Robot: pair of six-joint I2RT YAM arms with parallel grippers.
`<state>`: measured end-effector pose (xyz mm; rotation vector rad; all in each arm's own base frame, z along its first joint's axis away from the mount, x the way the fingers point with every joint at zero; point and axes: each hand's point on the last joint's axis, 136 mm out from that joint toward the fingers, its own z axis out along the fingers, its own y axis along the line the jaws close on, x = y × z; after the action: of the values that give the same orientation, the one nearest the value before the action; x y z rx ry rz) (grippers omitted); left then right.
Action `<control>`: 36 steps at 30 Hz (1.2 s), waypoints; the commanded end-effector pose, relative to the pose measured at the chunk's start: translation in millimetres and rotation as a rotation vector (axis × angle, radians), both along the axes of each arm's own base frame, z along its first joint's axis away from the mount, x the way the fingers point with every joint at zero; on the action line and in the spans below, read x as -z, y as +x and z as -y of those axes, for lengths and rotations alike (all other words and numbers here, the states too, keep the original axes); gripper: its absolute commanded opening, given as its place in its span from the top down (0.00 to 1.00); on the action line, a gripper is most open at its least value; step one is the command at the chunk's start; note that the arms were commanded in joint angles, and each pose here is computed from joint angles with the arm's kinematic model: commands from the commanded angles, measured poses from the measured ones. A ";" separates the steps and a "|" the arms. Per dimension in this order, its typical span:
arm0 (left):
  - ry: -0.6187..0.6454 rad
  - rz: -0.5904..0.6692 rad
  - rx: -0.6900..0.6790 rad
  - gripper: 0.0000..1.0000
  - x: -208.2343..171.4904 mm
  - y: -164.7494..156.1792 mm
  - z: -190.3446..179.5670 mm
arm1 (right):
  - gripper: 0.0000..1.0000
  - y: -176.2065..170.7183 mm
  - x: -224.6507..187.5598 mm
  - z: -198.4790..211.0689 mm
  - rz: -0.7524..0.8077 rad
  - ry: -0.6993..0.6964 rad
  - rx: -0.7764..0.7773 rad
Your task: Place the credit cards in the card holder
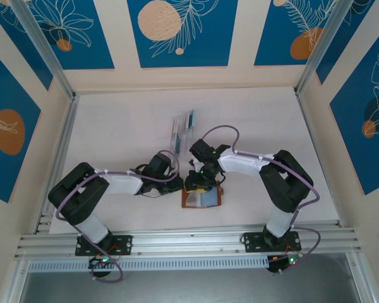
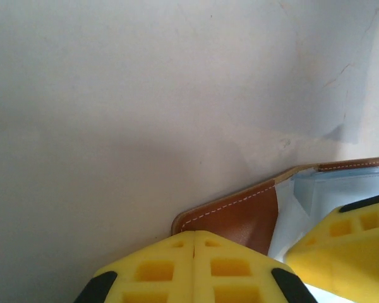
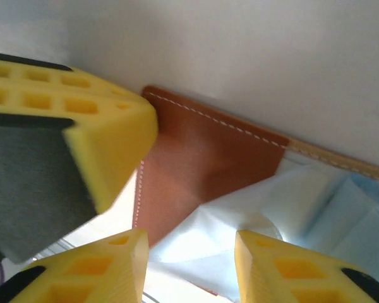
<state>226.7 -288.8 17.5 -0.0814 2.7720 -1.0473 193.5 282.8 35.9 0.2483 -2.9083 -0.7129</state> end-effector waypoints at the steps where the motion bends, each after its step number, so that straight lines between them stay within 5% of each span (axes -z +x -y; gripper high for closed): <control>1: 0.220 -0.150 -0.053 1.00 54.2 -36.7 -44.4 | 0.58 -10.3 -8.2 -4.4 -0.052 0.064 0.012; 12: 0.160 -0.155 -0.071 1.00 40.7 -29.2 -38.8 | 0.33 -33.4 -20.1 -17.6 -0.119 0.215 -0.039; 15: 0.166 -0.160 -0.082 1.00 42.4 -28.6 -42.9 | 0.31 -39.5 -13.5 -7.0 -0.120 0.144 -0.037; 25: 0.167 -0.159 -0.081 1.00 43.4 -29.0 -45.3 | 0.33 -27.3 -0.6 0.5 -0.080 0.046 -0.030; 36: 0.136 -0.146 -0.144 1.00 27.6 -14.2 -75.6 | 0.58 -10.5 6.6 -35.6 -0.096 0.137 -0.049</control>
<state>235.3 -248.3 19.1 -0.2792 2.7635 -1.0298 184.4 308.7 32.3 0.2826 -2.7927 -0.8587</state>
